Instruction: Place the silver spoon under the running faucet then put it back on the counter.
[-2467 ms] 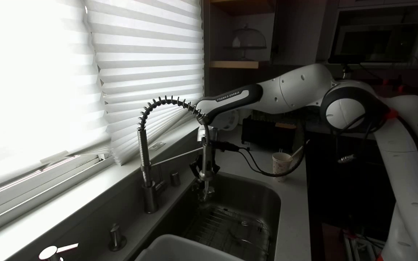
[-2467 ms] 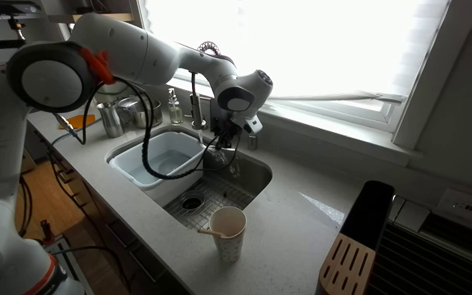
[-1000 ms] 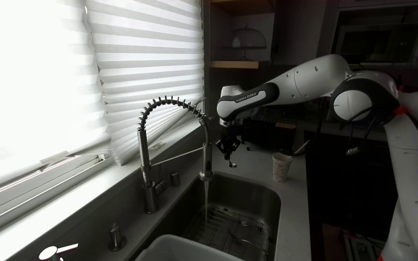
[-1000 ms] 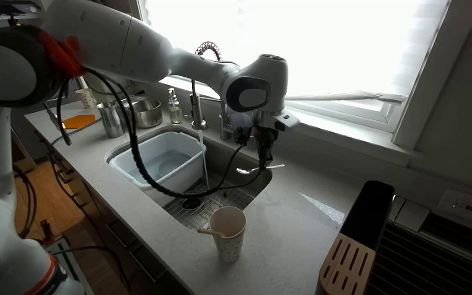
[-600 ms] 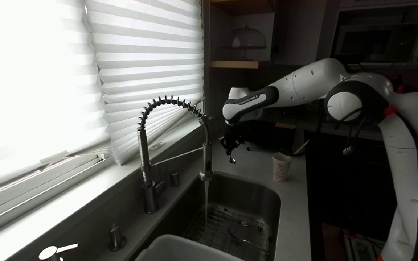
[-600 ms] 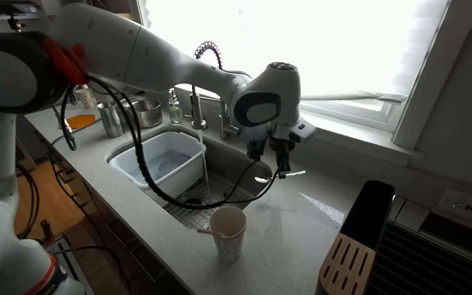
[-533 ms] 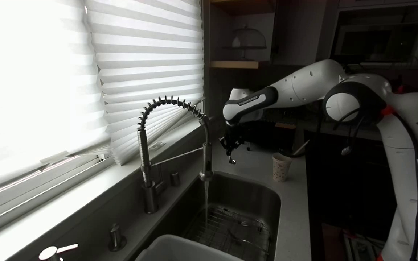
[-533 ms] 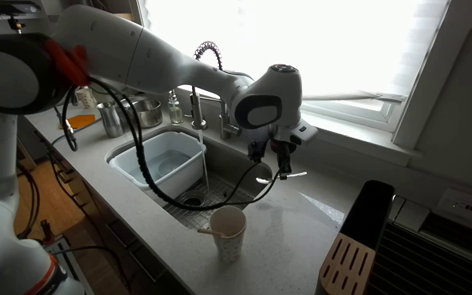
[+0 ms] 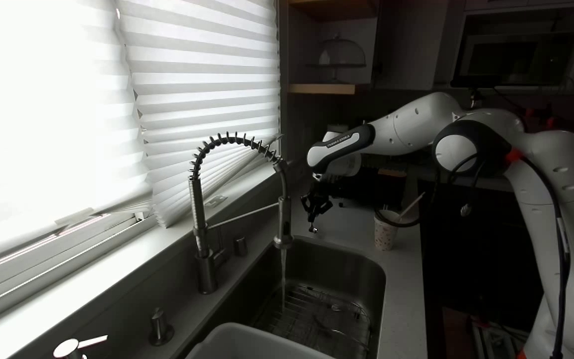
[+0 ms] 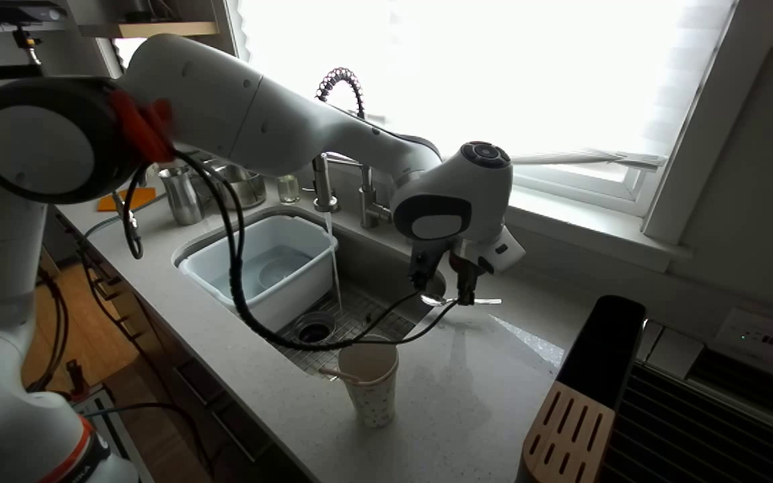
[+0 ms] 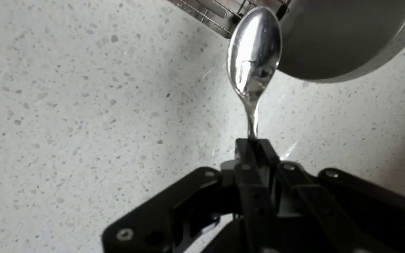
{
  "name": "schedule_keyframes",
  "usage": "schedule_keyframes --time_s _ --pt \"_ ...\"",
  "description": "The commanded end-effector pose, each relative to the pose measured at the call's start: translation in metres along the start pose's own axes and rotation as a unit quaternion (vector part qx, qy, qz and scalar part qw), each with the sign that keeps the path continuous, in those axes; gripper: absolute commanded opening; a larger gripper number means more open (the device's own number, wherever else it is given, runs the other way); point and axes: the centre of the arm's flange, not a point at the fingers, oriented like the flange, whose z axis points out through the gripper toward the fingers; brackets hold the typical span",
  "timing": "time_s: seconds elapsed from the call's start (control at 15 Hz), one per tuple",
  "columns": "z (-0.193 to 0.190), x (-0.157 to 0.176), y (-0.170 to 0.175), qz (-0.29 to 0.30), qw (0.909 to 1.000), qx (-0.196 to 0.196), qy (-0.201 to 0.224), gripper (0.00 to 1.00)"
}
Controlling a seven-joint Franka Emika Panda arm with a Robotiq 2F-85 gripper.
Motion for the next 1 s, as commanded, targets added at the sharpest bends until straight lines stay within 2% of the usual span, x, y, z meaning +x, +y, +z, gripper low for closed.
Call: schedule_keyframes --time_s 0.0,0.47,0.8,0.87,0.93 --pt "0.014 0.009 0.006 0.023 0.9992 0.015 -0.028 0.02" --pt "0.024 0.012 0.039 0.050 0.9973 -0.002 -0.054 0.02" --pt "0.023 0.022 0.056 0.062 0.9964 -0.012 -0.058 0.03" --pt "0.023 0.024 0.058 0.062 0.9962 -0.013 -0.059 0.34" --pt "0.023 0.024 0.058 0.062 0.9961 -0.015 -0.060 0.36"
